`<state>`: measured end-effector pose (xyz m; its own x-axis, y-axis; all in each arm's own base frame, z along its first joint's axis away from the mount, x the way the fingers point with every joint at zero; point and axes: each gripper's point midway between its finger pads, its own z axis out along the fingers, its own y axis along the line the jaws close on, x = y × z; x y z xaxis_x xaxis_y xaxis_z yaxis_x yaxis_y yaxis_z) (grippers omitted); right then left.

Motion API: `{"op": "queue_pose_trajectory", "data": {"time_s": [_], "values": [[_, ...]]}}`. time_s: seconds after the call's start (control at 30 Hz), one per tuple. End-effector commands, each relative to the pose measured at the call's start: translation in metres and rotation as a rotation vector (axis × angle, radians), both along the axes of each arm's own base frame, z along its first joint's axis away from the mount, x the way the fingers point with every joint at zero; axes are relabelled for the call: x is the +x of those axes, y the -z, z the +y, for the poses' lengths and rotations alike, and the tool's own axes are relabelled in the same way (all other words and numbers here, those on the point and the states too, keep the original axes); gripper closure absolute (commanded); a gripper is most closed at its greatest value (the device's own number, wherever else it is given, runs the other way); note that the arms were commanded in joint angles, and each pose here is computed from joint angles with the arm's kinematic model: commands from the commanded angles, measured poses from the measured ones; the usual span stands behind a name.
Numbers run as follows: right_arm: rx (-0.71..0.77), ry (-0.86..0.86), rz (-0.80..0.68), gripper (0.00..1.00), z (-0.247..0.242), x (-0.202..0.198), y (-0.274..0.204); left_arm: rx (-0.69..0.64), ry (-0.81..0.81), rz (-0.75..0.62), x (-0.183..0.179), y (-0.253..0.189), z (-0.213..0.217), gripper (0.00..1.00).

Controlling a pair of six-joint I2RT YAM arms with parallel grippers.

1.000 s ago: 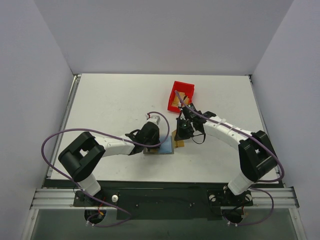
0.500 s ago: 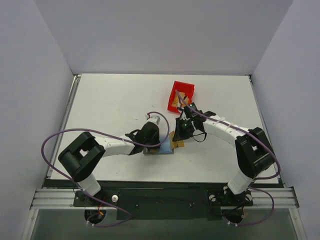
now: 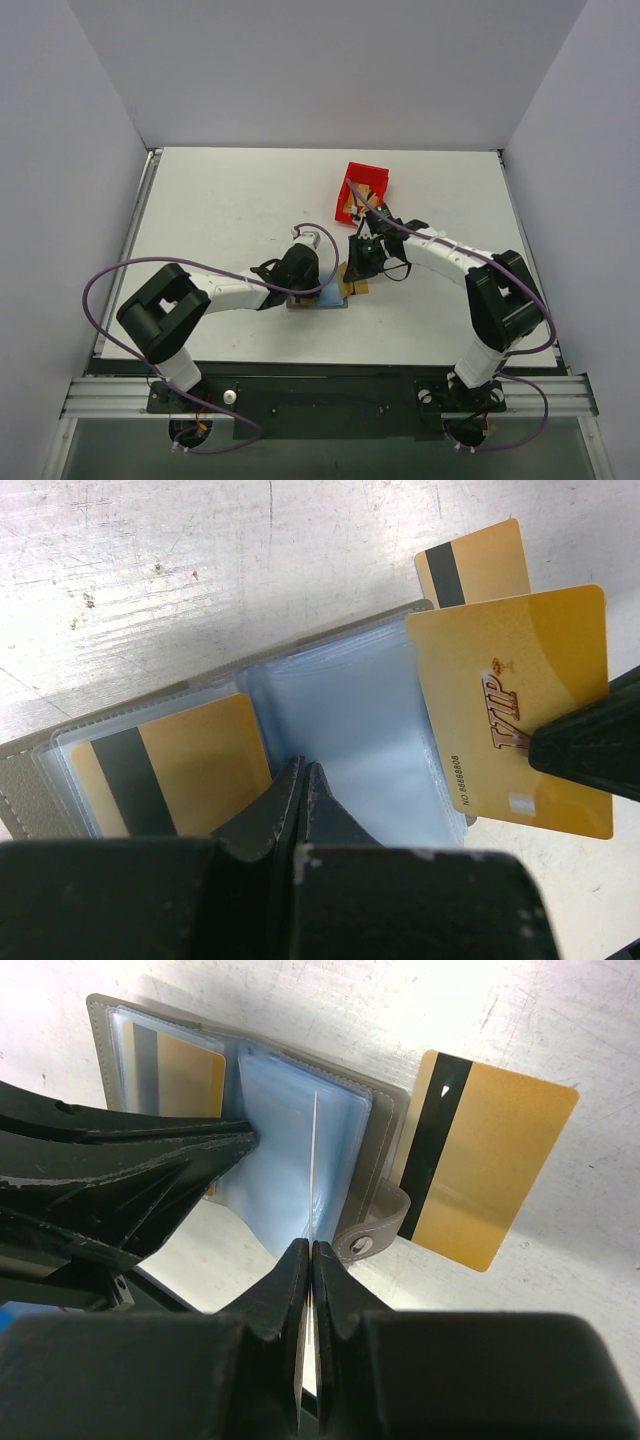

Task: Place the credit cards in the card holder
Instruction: Insert the credit card into the card holder.

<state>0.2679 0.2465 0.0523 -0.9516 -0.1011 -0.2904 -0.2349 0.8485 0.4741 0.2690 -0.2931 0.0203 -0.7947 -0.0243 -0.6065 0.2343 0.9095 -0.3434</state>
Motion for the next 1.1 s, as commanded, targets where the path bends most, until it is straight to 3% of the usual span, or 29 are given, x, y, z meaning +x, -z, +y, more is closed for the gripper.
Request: {"op": "queue_pose_trajectory", "data": {"time_s": [0.0,0.63,1.07], "values": [[0.024,-0.04,0.009,1.0,0.007,-0.001,-0.005,0.208,-0.013,0.147,-0.031,0.047,0.046,1.0],[0.067,-0.115,0.023,1.0,0.013,-0.014,-0.007,0.206,-0.011,0.156,-0.031,0.05,0.044,1.0],[-0.007,0.058,0.015,1.0,-0.008,0.006,-0.003,0.207,-0.016,0.155,-0.031,0.05,0.046,1.0]]}}
